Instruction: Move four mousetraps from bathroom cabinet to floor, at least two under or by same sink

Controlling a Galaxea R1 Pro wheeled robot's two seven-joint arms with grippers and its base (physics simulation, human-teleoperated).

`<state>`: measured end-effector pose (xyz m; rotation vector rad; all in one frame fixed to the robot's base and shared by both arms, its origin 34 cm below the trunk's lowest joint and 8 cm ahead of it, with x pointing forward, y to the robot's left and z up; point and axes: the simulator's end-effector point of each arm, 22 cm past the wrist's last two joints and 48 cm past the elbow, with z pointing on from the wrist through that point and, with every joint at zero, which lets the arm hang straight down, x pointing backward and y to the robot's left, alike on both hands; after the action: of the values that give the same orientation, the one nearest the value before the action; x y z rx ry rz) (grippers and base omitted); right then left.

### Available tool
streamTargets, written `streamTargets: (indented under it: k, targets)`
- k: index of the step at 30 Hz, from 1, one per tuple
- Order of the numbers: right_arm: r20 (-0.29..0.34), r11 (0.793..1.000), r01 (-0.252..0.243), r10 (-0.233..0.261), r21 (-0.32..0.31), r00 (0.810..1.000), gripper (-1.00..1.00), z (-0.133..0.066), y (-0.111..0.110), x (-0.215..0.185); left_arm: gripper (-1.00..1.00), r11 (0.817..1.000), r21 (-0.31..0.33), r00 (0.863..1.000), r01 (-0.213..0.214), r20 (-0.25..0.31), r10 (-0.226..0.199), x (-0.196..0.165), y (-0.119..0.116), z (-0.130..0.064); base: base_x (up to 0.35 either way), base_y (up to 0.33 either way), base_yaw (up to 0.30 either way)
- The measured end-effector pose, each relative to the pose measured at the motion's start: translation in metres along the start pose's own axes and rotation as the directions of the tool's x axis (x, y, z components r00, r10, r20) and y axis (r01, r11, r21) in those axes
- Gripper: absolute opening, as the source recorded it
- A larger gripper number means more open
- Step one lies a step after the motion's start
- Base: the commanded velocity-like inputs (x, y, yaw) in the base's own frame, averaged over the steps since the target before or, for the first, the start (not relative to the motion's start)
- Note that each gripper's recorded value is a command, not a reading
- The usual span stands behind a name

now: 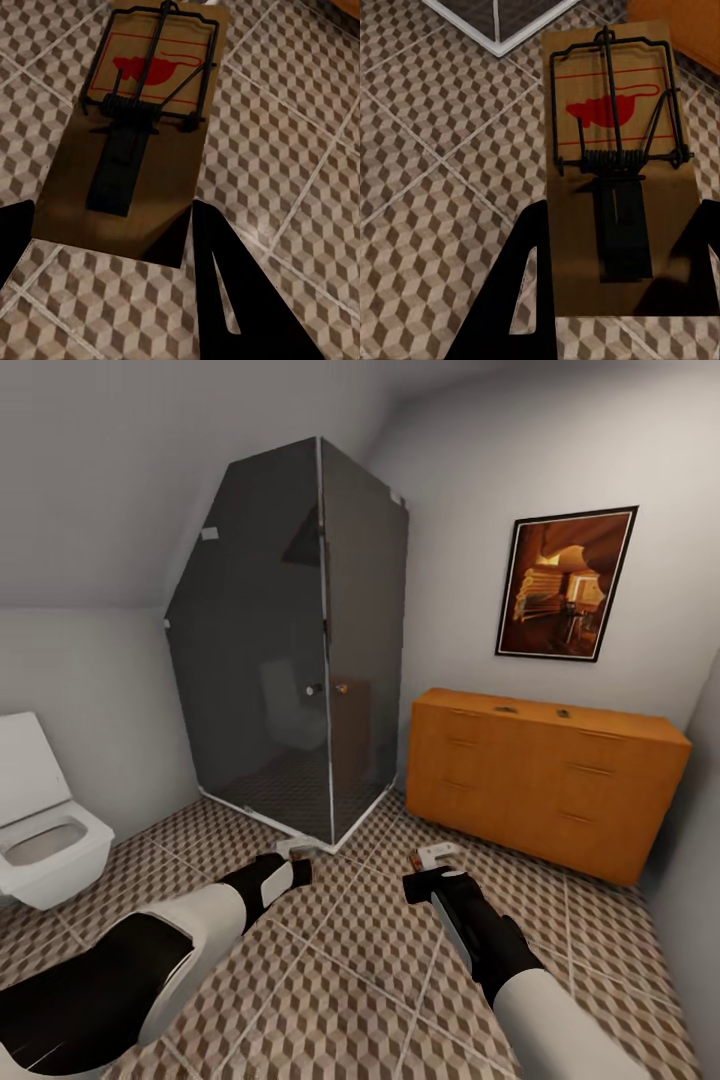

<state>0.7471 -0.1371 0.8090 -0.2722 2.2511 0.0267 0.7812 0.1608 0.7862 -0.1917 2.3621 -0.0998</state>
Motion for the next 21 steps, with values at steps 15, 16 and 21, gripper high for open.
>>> streamTargets:
  k: [15, 16, 21]
  targets:
    - [0.009, 1.000, 0.001, -0.001, 0.002, 1.000, -1.00, -0.003, -0.001, -0.004, -1.00, 0.999, 0.019, 0.994, 0.030, 0.100, -0.032, 0.010, 0.017, 0.007, 0.000, 0.000, 0.268]
    - [0.009, 1.000, 0.001, -0.001, 0.003, 1.000, -1.00, -0.003, -0.001, -0.004, -1.00, 0.999, 0.026, 0.992, 0.032, 0.117, -0.035, 0.007, 0.015, 0.006, 0.000, 0.000, 0.268]
    - [0.011, 1.000, 0.003, -0.003, 0.005, 1.000, -1.00, -0.004, -0.002, -0.005, -1.00, 0.999, 0.038, 0.989, 0.034, 0.142, -0.039, 0.004, 0.013, 0.005, 0.000, 0.000, 0.268]
